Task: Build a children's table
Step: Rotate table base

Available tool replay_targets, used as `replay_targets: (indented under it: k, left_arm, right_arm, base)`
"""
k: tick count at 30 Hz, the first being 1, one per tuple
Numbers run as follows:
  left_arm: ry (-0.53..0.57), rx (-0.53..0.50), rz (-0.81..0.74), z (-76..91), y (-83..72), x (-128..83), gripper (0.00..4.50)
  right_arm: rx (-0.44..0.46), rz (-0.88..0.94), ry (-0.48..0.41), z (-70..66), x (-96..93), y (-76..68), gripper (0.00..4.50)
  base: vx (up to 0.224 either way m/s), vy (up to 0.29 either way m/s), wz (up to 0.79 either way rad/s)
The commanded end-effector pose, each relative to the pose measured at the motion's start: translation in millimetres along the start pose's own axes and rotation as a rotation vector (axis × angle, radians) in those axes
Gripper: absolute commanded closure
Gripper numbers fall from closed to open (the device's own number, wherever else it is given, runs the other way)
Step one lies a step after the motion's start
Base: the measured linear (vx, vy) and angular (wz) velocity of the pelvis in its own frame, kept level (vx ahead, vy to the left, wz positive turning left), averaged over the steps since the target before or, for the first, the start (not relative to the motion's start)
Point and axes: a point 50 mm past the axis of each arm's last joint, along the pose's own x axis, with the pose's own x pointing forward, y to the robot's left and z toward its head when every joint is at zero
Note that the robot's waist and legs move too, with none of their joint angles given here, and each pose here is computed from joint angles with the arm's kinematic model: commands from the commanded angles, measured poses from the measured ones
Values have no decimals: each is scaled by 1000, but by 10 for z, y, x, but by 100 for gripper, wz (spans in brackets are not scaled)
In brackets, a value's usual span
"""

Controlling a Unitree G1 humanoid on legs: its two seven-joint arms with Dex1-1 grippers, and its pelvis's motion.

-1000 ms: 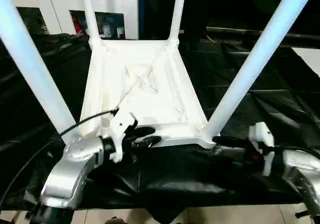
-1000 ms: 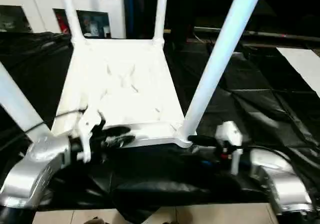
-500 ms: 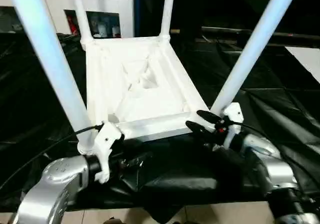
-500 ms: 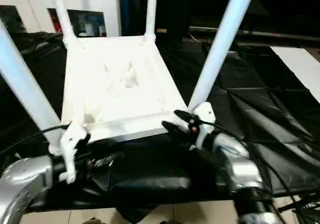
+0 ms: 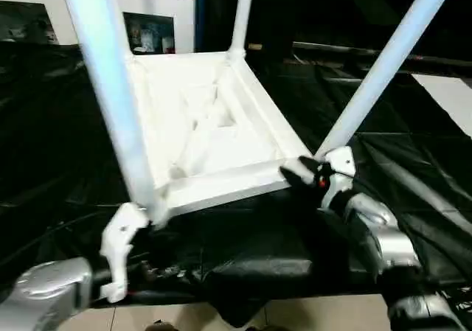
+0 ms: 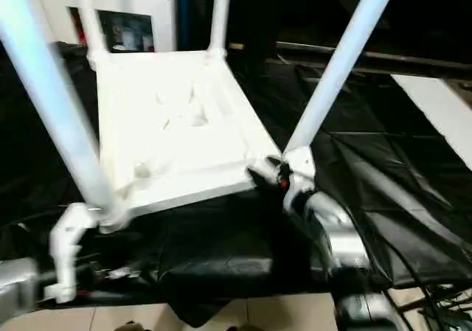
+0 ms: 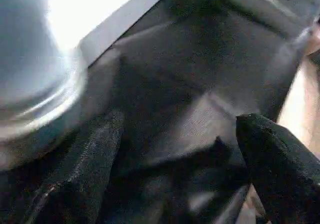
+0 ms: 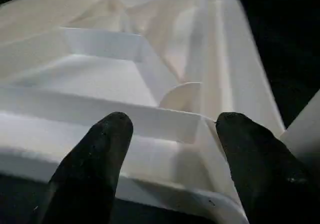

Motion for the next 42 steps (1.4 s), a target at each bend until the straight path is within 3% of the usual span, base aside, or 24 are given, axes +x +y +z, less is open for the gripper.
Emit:
replay_targets:
  k: [1,7,11,12,14,16,17,18,20,22,24,26,28,35,37,40,41,42]
  left_arm:
    - [-6,-1,-9,-6,48,-44,8]
    - [24,26,129,-177,286,-266,2]
    - [-5,40,173,-184,323,-419,2]
    - [-23,69,214,-141,318,-622,2]
    - [-53,105,237,-55,325,-714,2]
    - [-182,199,278,223,350,-795,2]
    - [-226,212,275,302,352,-775,2]
    - [-336,232,235,521,349,-665,2]
    - [-387,240,190,634,330,-579,2]
    - [-474,237,78,834,254,-341,2]
    - [-487,237,63,862,239,-305,2]
    - [-527,221,-33,978,151,-72,2]
    - [-503,227,-117,1015,81,132,2]
    - [-466,241,-264,1105,-39,458,2]
    - [-460,265,-299,1137,-95,519,2]
    - [-469,273,-427,1213,-281,595,2]
    - [-456,277,-534,1231,-431,634,2]
    - [-456,277,-534,1231,-431,634,2]
  right_arm:
    - [-21,-26,-10,52,-1,-80,137]
    - [-26,35,-4,59,62,-41,137]
    - [-25,99,6,12,89,50,137]
    - [-28,119,19,-39,84,90,137]
    - [-28,121,23,-65,81,107,137]
    - [-22,123,26,-121,81,146,137]
    - [-19,126,27,-134,82,159,137]
    - [-26,139,32,-164,78,199,137]
    - [-31,146,33,-175,73,214,137]
    - [-33,139,26,-168,68,203,137]
    - [-33,137,26,-166,65,196,137]
    - [-47,119,17,-143,42,132,137]
    - [-55,90,17,-134,15,57,137]
    - [-91,0,47,-123,-67,-137,137]
    - [-73,-10,46,-116,-65,-147,137]
    - [-45,47,46,-110,-58,-98,137]
    - [-52,70,58,-116,-51,-79,137]
    - [-52,70,58,-116,-51,-79,137]
  base:
    - [0,0,0]
    - [0,0,0]
    - [0,0,0]
    - [0,0,0]
    - [0,0,0]
    - [0,0,0]
    - [0,0,0]
    - [0,0,0]
    - [0,0,0]
    - [0,0,0]
    - [0,0,0]
    - [0,0,0]
    - [0,0,0]
    - [0,0,0]
    - [0,0,0]
    - [0,0,0]
    - [0,0,0]
    - [0,0,0]
